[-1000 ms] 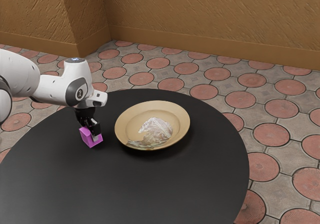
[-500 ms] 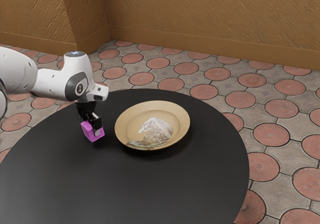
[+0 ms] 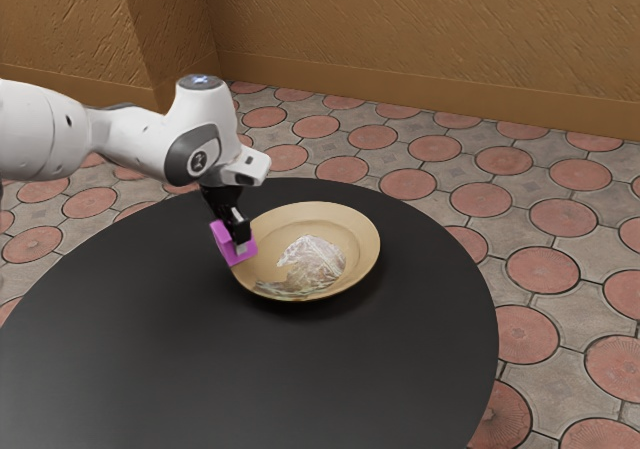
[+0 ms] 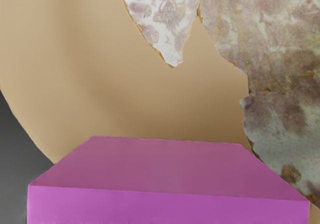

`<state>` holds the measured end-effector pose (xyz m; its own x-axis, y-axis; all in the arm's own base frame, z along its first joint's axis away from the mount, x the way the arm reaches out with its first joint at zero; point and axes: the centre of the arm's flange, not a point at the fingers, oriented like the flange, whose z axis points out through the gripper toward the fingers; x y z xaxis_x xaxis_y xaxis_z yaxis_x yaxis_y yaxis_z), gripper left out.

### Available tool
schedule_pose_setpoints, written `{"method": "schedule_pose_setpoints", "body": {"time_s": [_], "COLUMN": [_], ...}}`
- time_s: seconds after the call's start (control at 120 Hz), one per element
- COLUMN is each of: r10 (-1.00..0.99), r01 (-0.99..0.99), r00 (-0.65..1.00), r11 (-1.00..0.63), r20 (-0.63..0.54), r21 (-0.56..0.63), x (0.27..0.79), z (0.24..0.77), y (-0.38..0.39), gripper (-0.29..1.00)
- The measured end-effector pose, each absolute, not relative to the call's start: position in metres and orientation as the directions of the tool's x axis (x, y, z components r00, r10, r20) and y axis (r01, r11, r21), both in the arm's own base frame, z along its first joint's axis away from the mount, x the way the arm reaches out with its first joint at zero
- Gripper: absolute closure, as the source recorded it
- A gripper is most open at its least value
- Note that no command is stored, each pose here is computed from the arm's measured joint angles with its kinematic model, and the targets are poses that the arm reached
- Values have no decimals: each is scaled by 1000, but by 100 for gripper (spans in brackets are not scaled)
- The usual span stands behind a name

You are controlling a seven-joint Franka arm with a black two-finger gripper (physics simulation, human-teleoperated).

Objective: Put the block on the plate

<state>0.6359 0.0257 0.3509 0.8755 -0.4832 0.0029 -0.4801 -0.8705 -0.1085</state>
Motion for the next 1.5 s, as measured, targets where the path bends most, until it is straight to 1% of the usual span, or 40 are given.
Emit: {"method": "schedule_pose_setpoints", "body": {"time_s": [0.15, 0.3, 0.575, 0.817, 0.858, 0.992, 1.108, 1.283, 1.5], "r10": [-562, -608, -618, -614, -613, -608, -602, -595, -582], "r01": [-556, -599, -606, -603, -602, -598, -592, -587, -573], "r00": [827, 794, 785, 789, 790, 794, 798, 804, 813], "r11": [-821, -788, -780, -783, -784, -788, -792, -796, -805], "r20": [11, 23, 40, 32, 30, 27, 25, 11, 16], "r21": [-127, -141, -158, -153, -151, -149, -149, -151, -155], "x": [645, 661, 692, 699, 699, 700, 701, 699, 690], "z": [359, 355, 341, 323, 322, 321, 328, 337, 380], "y": [-22, -56, -74, -80, -80, -80, -79, -78, -81], "gripper": [28, 28, 28, 28, 26, 14, 8, 4, 1]}}
